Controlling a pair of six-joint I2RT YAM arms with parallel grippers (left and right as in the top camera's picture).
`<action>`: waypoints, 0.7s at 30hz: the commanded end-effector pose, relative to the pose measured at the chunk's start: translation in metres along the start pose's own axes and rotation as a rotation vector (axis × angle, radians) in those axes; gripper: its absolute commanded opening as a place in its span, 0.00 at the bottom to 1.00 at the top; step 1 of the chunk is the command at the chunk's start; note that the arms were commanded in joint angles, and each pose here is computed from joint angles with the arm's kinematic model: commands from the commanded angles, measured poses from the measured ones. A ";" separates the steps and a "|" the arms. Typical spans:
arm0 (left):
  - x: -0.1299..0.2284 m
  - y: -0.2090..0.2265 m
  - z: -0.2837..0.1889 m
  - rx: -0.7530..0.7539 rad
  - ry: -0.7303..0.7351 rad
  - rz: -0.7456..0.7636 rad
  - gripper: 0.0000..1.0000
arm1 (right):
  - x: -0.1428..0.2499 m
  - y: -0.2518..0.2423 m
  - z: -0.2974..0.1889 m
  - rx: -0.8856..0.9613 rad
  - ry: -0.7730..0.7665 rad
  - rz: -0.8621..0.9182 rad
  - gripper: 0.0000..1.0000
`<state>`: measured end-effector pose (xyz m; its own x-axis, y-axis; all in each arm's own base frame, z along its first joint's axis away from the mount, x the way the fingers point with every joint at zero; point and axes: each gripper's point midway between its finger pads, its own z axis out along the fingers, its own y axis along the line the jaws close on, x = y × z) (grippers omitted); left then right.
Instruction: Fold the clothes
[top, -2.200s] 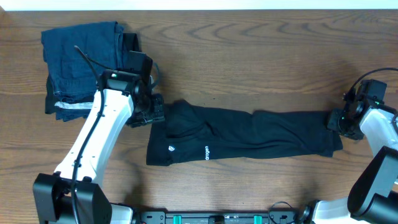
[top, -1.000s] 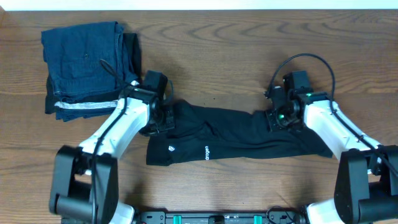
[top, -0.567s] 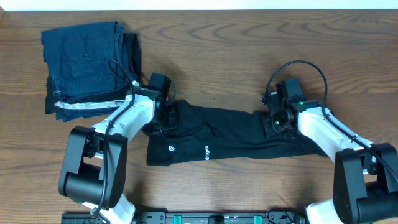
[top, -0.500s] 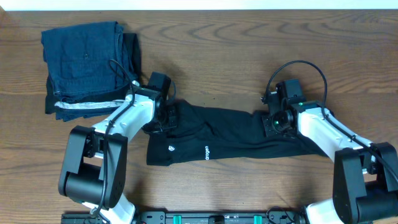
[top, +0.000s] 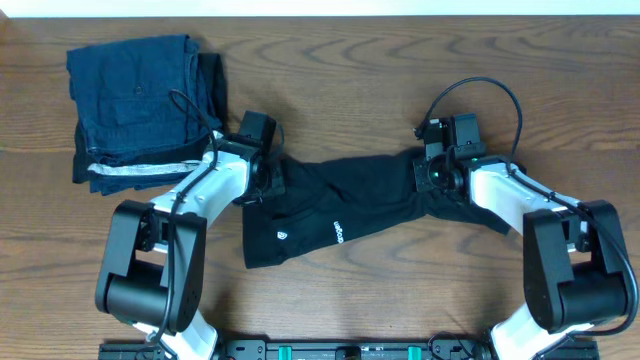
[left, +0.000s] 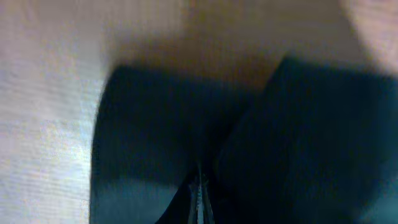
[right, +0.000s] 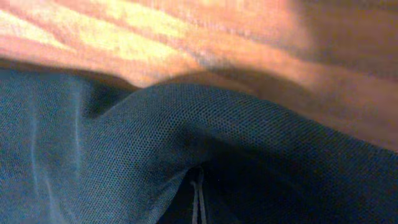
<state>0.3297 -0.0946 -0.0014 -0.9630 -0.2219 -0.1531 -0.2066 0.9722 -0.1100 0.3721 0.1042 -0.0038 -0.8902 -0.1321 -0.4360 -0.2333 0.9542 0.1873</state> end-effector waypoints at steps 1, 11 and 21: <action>-0.005 0.013 0.015 -0.071 -0.019 -0.001 0.06 | 0.054 -0.017 0.027 0.075 0.152 0.027 0.02; -0.009 0.022 0.041 -0.083 0.002 -0.023 0.06 | 0.052 -0.017 0.027 0.075 0.147 0.027 0.09; -0.040 0.061 0.038 -0.083 -0.059 -0.062 0.06 | 0.017 -0.024 0.017 0.083 0.073 0.041 0.35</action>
<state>0.3882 -0.0592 -0.0022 -0.9111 -0.2813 -0.3013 -0.2490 0.9581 -0.1414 0.3820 0.1111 0.0004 -0.8829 -0.1250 -0.4527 -0.2424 0.9469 0.2112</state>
